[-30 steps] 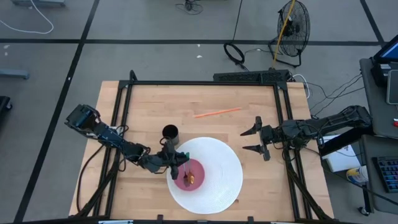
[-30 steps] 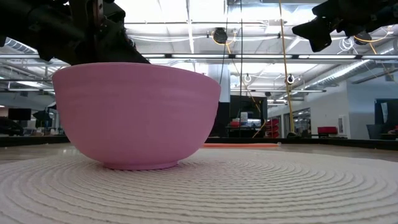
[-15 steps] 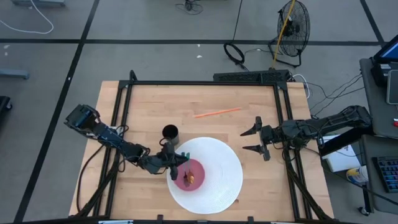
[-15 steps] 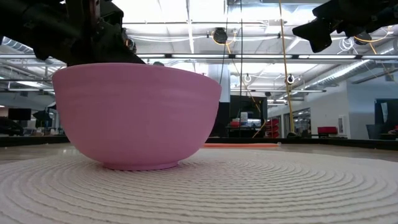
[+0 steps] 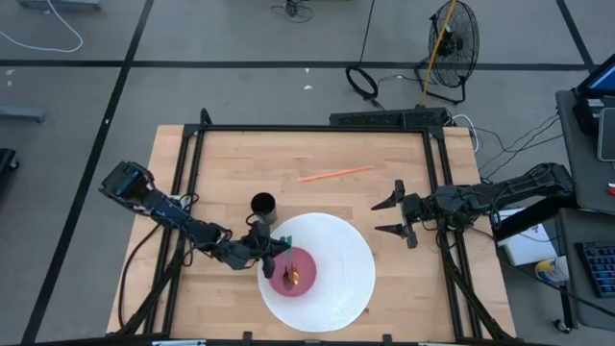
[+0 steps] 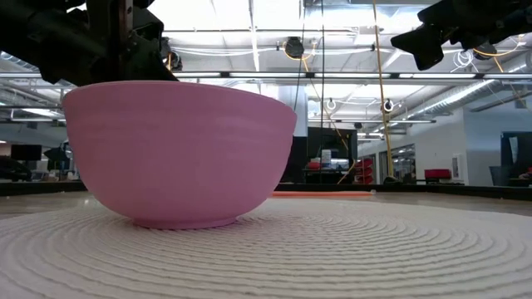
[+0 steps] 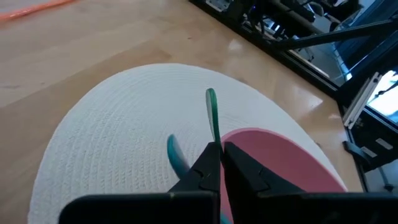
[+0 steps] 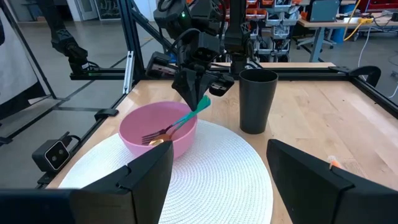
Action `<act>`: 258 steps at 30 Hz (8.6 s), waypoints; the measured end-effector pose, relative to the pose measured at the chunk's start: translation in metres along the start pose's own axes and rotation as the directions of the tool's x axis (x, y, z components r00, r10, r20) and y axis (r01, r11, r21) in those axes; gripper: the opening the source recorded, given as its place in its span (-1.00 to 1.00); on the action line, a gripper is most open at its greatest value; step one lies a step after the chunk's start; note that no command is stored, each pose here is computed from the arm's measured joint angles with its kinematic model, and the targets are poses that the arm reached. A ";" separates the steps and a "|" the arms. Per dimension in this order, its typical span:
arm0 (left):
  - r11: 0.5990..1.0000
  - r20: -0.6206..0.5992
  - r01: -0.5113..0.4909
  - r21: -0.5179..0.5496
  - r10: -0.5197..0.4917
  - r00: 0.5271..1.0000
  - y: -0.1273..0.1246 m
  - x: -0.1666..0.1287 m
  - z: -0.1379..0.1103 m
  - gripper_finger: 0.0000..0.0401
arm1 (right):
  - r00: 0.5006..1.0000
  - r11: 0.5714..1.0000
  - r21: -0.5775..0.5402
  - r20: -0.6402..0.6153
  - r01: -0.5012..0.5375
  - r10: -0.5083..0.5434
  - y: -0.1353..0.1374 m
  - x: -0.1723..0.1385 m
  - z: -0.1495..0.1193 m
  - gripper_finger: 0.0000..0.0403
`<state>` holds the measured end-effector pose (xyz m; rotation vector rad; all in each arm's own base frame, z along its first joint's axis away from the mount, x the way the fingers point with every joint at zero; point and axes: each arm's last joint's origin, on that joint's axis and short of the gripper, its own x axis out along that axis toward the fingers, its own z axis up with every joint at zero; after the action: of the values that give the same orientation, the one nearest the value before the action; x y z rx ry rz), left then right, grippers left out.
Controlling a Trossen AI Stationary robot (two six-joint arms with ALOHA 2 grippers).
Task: Pick & Place Utensil
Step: Put the green spoon in the pink bowl, then put the black cup on the white table mat at the right of the pink bowl
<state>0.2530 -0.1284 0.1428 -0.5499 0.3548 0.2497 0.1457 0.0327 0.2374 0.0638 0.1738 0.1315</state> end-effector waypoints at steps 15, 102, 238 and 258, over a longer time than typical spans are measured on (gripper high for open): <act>1.000 -0.002 -0.027 0.009 0.027 1.000 0.002 -0.001 -0.001 -0.79 | 1.000 1.000 0.000 0.000 -0.001 0.001 0.000 0.000 0.000 0.26; 0.891 -0.172 -0.443 0.102 0.454 0.874 0.068 -0.090 0.117 -0.20 | 0.995 1.000 0.017 -0.104 0.015 -0.013 0.000 0.008 -0.011 0.26; 0.947 -0.346 -0.189 0.261 0.275 0.897 0.097 0.110 0.236 -0.94 | 0.992 0.999 0.043 -0.125 0.009 -0.004 0.001 0.010 -0.013 0.26; 0.954 -0.334 -0.171 0.248 0.250 0.909 0.096 0.126 0.227 -0.84 | 0.992 0.999 0.037 -0.125 0.009 -0.004 0.001 0.010 -0.013 0.26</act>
<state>0.3957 0.0930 0.2292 -0.3410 0.7957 0.3155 0.1533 0.0362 0.2227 0.0922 0.3014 0.1258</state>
